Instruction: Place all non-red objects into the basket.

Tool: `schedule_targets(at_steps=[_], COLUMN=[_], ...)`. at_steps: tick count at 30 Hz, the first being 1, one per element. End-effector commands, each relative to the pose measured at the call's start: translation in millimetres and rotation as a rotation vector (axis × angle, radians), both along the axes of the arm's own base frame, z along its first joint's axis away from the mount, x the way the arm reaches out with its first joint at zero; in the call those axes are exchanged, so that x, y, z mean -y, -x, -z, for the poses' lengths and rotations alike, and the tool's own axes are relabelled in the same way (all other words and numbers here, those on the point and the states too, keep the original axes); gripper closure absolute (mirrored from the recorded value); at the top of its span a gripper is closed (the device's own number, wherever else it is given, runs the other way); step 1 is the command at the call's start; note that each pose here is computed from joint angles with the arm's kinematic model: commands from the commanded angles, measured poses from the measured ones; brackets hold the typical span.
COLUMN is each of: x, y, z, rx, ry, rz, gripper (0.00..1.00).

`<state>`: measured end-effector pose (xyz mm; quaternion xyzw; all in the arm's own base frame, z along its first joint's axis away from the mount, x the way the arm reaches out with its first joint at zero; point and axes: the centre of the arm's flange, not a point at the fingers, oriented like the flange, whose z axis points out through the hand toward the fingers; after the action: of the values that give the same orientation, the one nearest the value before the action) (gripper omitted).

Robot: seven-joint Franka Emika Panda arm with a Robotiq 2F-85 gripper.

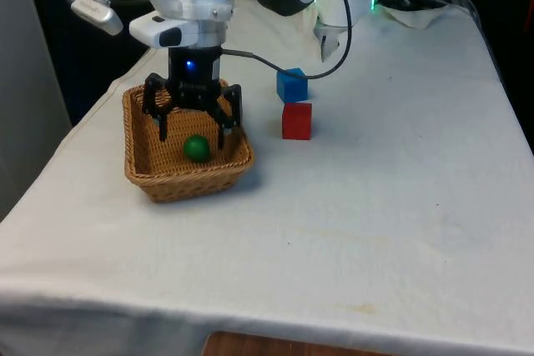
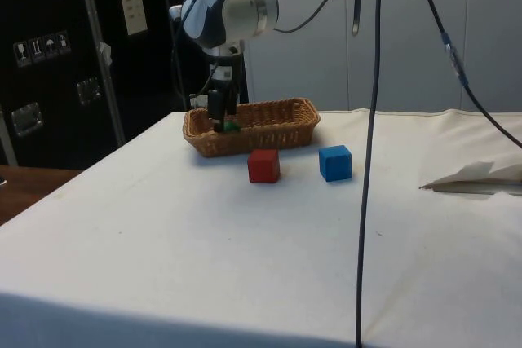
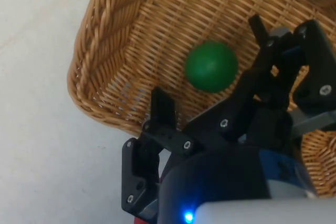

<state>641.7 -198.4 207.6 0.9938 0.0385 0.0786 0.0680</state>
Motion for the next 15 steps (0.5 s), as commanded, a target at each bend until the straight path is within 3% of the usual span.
schedule_targets(at_steps=[1,4,6,7,12,15], x=[1.2,1.8,5.9,4.8,11.4,11.7], y=[-1.4,-1.1,3.9,1.1,16.1,17.1], z=[0.8,0.9,-10.0,-4.3,-29.4,-31.5], rx=[0.001,0.000,0.002,0.003,0.005,0.009], ry=[-0.008,-0.009,-0.007,0.003,-0.015,-0.024], rz=[-0.003,-0.002,0.003,0.006,0.007,0.009], gripper=[0.00,0.00,0.00,0.00,0.00,0.00])
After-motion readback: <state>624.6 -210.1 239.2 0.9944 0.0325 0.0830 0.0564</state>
